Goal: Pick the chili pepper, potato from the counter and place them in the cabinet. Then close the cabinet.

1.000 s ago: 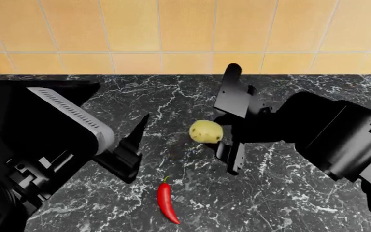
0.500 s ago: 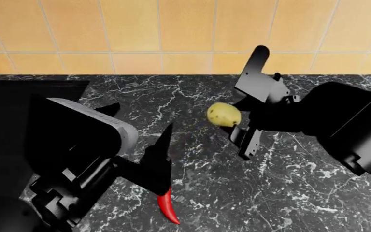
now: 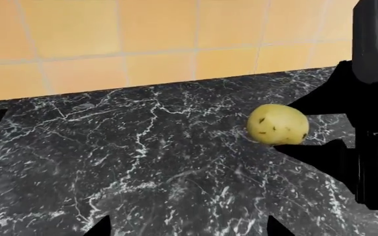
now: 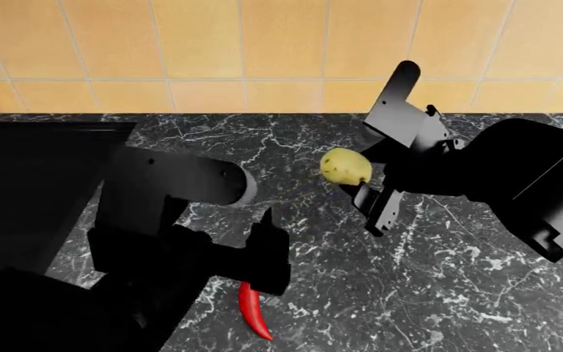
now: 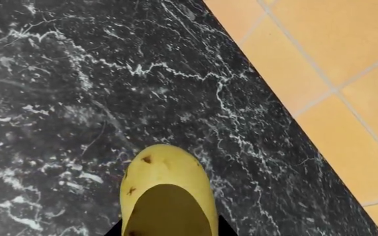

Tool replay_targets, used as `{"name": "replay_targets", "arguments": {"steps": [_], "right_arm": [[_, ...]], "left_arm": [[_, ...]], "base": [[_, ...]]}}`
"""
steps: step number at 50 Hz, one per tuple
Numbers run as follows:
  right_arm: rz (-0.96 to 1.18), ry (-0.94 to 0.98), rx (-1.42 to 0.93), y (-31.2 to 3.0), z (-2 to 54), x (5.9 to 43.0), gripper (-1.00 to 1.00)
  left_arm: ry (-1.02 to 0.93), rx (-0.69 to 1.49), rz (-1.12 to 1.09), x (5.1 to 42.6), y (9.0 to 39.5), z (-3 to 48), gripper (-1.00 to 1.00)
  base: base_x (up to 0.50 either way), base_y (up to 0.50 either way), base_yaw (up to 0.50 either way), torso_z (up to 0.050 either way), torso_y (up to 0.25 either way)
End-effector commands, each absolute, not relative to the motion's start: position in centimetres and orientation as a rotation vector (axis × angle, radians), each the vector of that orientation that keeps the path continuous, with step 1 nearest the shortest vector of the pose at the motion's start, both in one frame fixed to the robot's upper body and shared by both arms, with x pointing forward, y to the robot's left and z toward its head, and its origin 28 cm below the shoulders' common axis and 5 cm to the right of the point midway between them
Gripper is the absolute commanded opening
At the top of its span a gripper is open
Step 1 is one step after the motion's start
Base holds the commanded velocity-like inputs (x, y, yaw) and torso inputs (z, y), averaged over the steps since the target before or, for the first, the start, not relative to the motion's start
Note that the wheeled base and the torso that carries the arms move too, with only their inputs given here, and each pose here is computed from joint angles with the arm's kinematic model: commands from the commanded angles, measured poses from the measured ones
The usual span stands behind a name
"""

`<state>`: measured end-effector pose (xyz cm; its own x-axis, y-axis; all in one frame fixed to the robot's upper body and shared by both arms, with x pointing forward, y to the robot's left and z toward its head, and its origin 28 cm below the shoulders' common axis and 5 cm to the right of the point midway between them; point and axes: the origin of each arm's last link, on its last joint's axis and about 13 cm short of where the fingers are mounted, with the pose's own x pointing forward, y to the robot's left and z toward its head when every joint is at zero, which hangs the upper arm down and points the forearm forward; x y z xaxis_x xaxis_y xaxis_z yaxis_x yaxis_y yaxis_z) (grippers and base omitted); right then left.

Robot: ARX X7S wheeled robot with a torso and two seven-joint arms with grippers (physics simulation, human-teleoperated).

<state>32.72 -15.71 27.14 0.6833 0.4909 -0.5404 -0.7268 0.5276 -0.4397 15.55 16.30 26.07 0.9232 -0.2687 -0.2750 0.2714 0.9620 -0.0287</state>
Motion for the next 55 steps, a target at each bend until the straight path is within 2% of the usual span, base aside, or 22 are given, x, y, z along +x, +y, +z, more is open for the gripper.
{"name": "replay_targets", "arguments": {"steps": [1,13,55], "right_arm": [[0.741,0.370,-0.695,-15.9,27.2,32.8,-1.00],[0.735,0.379,-0.696,-16.3,26.9,32.8,-1.00],[0.729,0.382,-0.681,-16.2,26.8,33.0,-1.00]], "left_arm": [[0.362,0.087,-0.195,15.5,15.4,24.4,1.00],[0.430,0.055,-0.214,14.9,14.3,23.2,1.00],[0.568,-0.021,-0.222,14.8,14.4,19.3,1.00]], "base": [[0.00,0.00,0.00,0.000,0.000],[0.00,0.00,0.00,0.000,0.000],[0.00,0.00,0.00,0.000,0.000]]}}
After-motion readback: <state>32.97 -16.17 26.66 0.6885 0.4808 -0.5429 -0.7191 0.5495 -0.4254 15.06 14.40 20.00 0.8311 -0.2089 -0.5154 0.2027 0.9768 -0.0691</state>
